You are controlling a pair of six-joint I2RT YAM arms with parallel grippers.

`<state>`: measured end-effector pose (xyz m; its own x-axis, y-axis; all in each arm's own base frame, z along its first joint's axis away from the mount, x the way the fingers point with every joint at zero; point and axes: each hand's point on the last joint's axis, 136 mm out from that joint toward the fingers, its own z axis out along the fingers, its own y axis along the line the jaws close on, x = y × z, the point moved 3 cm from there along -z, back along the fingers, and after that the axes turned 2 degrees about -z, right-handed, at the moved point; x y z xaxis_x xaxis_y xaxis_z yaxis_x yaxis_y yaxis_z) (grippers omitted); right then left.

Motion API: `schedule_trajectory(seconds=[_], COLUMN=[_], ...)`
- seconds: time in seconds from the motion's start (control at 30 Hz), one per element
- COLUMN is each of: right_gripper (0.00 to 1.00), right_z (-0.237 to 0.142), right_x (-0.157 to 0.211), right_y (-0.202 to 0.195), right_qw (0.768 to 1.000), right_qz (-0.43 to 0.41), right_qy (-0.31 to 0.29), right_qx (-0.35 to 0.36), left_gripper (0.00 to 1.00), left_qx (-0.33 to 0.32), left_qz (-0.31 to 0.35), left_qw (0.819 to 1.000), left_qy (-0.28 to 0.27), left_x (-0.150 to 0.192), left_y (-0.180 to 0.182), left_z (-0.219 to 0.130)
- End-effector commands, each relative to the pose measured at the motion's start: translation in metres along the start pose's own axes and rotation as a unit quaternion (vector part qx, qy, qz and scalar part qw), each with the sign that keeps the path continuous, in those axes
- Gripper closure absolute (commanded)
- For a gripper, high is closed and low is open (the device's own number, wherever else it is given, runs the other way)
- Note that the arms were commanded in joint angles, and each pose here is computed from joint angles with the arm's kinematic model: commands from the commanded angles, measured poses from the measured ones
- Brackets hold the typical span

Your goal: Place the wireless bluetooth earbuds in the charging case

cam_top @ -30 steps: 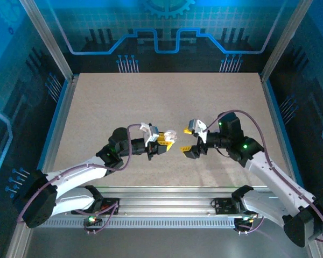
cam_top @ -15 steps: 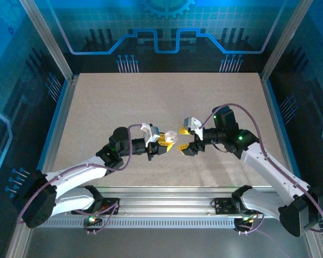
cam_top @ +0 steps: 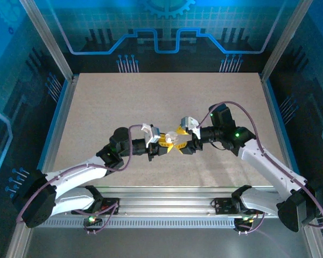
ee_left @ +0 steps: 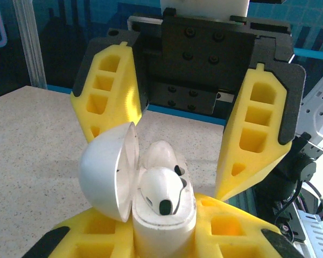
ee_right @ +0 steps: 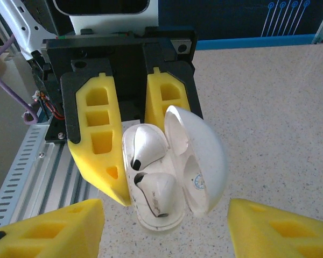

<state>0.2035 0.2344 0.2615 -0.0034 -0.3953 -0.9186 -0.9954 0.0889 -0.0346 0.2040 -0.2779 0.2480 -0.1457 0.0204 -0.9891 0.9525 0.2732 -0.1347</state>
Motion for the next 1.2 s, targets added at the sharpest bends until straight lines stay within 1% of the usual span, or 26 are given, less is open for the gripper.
schedule_trajectory(seconds=[0.0,0.2,0.37,0.53,0.6,0.73,0.83,1.17], right_gripper=[0.38,0.41,0.46,0.47,0.49,0.51,0.5,0.5], right_z=[-0.001,-0.003,-0.008,-0.016,-0.02,-0.028,-0.029,-0.017], right_x=[-0.01,-0.014,-0.019,-0.023,-0.024,-0.022,-0.017,-0.018], right_y=[0.007,0.009,0.014,0.022,0.026,0.024,0.016,0.012], right_qw=[1.0,0.999,0.999,0.998,0.997,0.997,0.997,0.998], right_qz=[-0.015,-0.026,-0.038,-0.053,-0.058,-0.061,-0.061,-0.065], right_qy=[-0.011,-0.018,-0.029,-0.038,-0.041,-0.042,-0.029,-0.017], right_qx=[-0.021,-0.02,-0.019,-0.018,-0.015,0.008,0.033,-0.008], left_gripper=[0.81,0.82,0.82,0.81,0.81,0.81,0.81,0.81], left_qx=[0.019,0.016,0.012,0.01,0.011,0.013,0.016,0.023], left_qz=[0.026,0.023,0.021,0.019,0.019,0.02,0.022,0.026], left_qw=[0.999,0.999,1.0,1.0,1.0,1.0,1.0,0.999], left_qy=[-0.018,-0.015,-0.011,-0.009,-0.008,-0.009,-0.011,-0.013], left_x=[-0.016,-0.014,-0.012,-0.01,-0.01,-0.01,-0.011,-0.012], left_y=[-0.007,-0.006,-0.005,-0.004,-0.004,-0.005,-0.006,-0.009], left_z=[0.003,0.003,0.003,0.003,0.003,0.003,0.003,0.002])
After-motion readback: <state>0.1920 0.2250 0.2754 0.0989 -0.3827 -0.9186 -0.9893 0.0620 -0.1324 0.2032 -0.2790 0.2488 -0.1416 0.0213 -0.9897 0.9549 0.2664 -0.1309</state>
